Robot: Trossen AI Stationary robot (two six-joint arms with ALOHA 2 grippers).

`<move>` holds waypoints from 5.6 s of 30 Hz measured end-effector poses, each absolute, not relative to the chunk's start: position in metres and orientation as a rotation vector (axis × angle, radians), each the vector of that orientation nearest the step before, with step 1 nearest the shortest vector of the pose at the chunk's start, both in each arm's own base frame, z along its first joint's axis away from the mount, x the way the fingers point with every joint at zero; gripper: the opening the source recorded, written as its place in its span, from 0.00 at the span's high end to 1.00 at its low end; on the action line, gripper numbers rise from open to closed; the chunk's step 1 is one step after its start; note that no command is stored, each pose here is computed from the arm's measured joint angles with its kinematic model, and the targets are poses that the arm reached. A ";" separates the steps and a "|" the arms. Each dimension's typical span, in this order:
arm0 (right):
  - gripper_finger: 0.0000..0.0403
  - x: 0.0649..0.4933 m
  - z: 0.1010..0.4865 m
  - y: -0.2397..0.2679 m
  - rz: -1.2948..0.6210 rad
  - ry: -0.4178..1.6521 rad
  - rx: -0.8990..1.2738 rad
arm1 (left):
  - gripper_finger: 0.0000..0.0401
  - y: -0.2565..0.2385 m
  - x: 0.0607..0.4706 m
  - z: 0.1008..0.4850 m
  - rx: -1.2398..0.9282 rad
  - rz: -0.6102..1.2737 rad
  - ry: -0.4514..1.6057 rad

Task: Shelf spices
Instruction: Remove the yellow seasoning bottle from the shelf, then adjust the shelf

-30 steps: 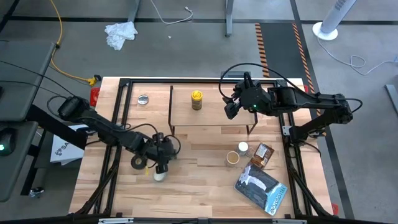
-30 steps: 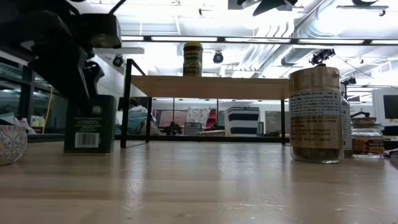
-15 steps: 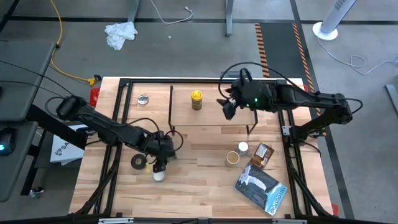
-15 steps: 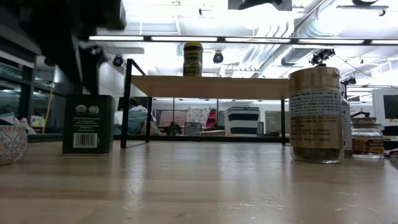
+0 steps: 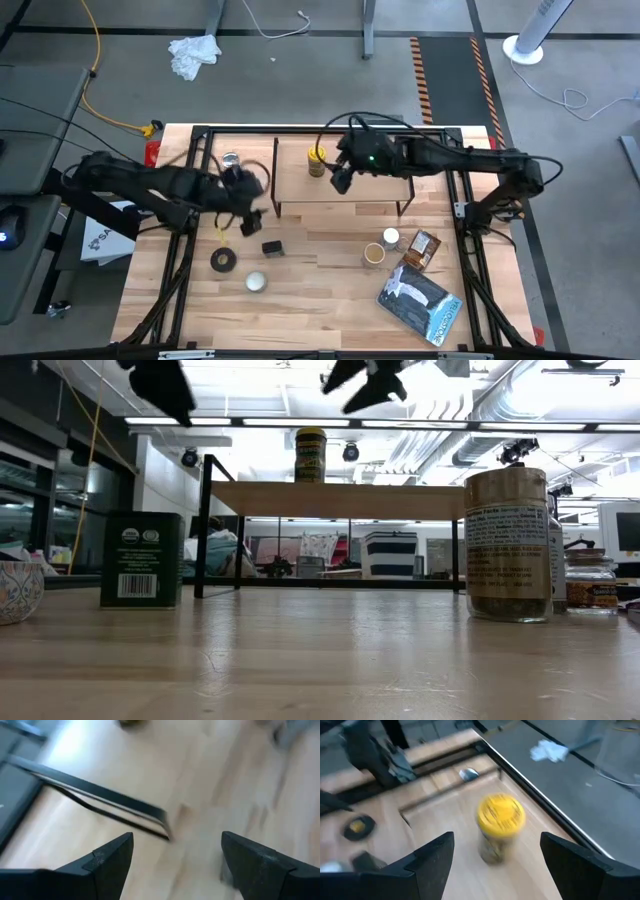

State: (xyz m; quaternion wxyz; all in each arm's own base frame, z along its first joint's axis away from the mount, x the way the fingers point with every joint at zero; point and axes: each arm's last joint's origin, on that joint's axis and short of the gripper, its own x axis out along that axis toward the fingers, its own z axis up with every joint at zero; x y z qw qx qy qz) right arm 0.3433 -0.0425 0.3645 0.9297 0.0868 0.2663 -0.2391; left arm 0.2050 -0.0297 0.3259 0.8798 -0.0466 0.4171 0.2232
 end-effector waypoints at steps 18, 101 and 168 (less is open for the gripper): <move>0.27 0.368 0.340 -0.080 -0.433 0.567 0.122 | 0.26 0.028 0.195 0.347 -0.074 0.660 0.803; 0.21 0.364 0.205 0.089 -0.400 0.723 0.049 | 0.26 0.005 0.170 0.390 -0.279 0.561 0.406; 1.00 0.287 0.242 -0.031 -0.875 1.206 0.374 | 1.00 0.030 0.316 0.242 -0.318 0.548 0.831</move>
